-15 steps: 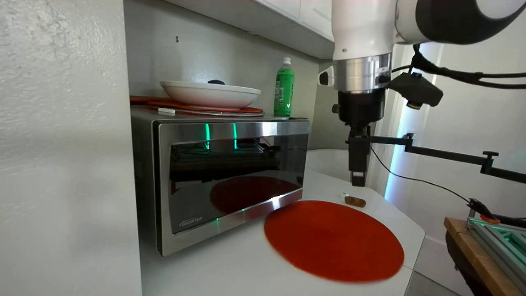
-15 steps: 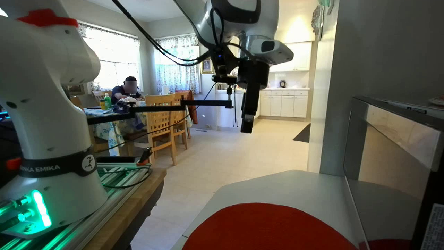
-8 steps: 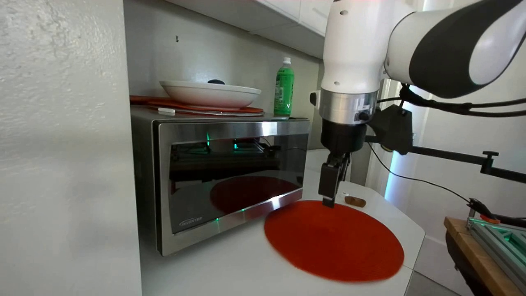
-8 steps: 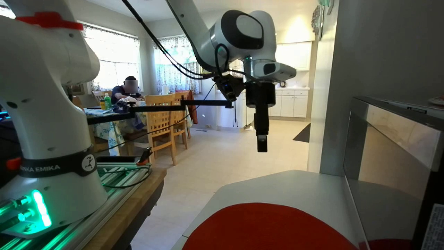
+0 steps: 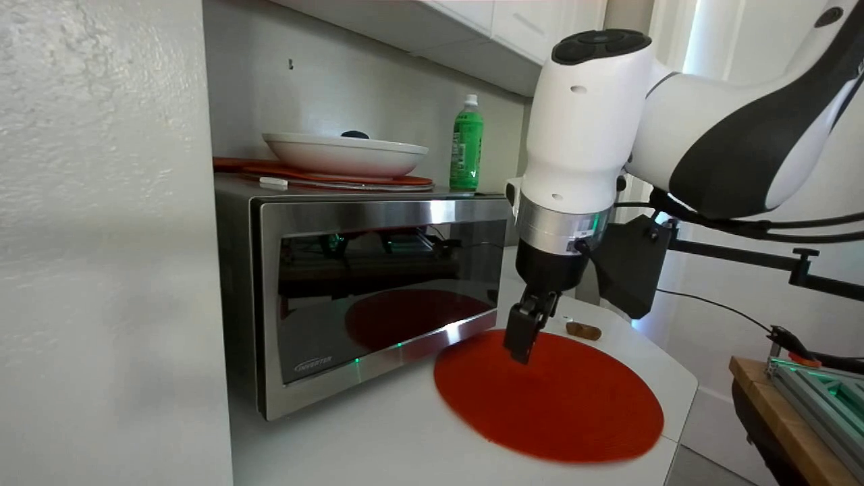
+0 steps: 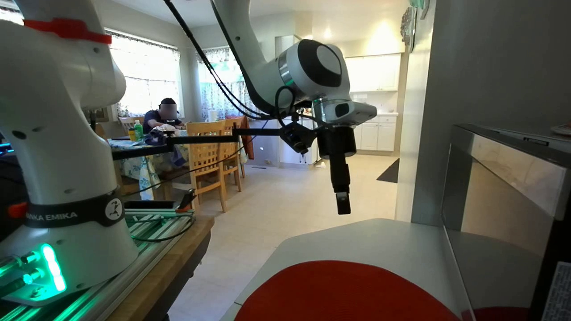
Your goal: Move the red placemat to the left.
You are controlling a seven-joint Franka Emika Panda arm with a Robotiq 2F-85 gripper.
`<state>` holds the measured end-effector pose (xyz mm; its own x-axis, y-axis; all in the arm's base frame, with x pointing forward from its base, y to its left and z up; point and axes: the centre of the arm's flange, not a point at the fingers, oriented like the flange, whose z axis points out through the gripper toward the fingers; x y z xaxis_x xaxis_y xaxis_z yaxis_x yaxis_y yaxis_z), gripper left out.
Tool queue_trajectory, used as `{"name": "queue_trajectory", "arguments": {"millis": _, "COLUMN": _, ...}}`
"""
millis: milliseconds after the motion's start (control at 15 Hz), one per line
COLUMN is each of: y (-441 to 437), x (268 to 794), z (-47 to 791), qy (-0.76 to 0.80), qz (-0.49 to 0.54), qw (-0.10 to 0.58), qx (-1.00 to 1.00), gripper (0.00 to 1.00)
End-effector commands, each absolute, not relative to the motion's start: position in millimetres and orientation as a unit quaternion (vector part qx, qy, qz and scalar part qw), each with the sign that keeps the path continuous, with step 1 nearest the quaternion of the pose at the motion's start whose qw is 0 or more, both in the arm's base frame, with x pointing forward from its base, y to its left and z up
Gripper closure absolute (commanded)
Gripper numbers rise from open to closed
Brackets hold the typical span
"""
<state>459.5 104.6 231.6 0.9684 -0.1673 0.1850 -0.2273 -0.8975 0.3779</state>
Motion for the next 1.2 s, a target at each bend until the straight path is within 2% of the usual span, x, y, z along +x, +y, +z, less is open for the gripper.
{"name": "queue_trajectory", "arguments": {"millis": 0, "y": 104.6, "x": 460.0, "z": 233.7, "qy": -0.102, "qz": 0.076, "qw": 0.202, "qx": 0.971, "gripper": 0.0}}
{"name": "queue_trajectory", "arguments": {"millis": 1133, "y": 109.4, "x": 515.1, "z": 165.5, "qy": -0.153, "qz": 0.094, "qw": 0.185, "qx": 0.966, "gripper": 0.0}}
